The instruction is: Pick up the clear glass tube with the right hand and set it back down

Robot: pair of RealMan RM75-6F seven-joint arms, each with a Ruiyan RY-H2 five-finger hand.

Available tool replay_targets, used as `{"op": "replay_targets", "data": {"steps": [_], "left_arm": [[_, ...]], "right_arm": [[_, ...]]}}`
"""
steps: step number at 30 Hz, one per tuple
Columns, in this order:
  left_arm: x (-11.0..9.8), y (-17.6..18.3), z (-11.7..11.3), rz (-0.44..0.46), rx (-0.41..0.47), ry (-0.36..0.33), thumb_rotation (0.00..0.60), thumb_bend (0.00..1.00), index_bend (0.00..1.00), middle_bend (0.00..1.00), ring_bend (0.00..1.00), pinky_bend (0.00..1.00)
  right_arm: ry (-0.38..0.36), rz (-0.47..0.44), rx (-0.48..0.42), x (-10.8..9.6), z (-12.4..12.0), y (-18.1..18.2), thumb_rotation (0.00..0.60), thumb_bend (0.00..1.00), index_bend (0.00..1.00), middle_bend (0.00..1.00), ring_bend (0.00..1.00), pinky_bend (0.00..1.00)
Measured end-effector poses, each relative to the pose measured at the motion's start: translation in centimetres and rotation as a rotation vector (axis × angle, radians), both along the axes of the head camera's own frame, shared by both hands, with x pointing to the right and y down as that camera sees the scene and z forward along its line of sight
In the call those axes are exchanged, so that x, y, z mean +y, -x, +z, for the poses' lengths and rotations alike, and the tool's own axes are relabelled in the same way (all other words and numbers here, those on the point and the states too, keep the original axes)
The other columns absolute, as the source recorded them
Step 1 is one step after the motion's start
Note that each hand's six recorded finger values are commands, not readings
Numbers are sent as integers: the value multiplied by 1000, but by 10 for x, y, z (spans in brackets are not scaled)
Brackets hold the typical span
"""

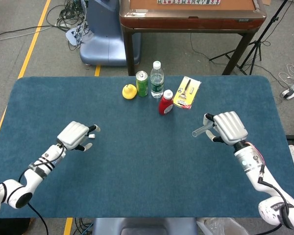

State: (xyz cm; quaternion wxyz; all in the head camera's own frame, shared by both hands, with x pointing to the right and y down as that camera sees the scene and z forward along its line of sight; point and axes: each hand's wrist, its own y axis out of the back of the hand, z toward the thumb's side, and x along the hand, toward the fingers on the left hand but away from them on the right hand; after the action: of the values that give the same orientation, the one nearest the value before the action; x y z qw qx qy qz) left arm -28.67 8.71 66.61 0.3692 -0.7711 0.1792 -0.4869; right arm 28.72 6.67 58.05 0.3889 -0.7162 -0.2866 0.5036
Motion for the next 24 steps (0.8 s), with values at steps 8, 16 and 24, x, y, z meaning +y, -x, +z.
{"op": "replay_targets", "data": {"steps": [8,16,24], "left_arm": [[0,-17,29,13,-71,113,600,367,227,1000,1000,1000],[2,-27,44,55,-138,130,600,368,222,1000,1000,1000],[5,-8,61,45,-252,144,600,368,228,1000,1000,1000]], "right_arm": [[22,1,5,3,7,-1,600,509,789,1000,1000,1000],[39,3,5,5,14,-2,600,509,789,1000,1000,1000],[49,5,4,8,18,-3,600,509,791,1000,1000,1000]]}}
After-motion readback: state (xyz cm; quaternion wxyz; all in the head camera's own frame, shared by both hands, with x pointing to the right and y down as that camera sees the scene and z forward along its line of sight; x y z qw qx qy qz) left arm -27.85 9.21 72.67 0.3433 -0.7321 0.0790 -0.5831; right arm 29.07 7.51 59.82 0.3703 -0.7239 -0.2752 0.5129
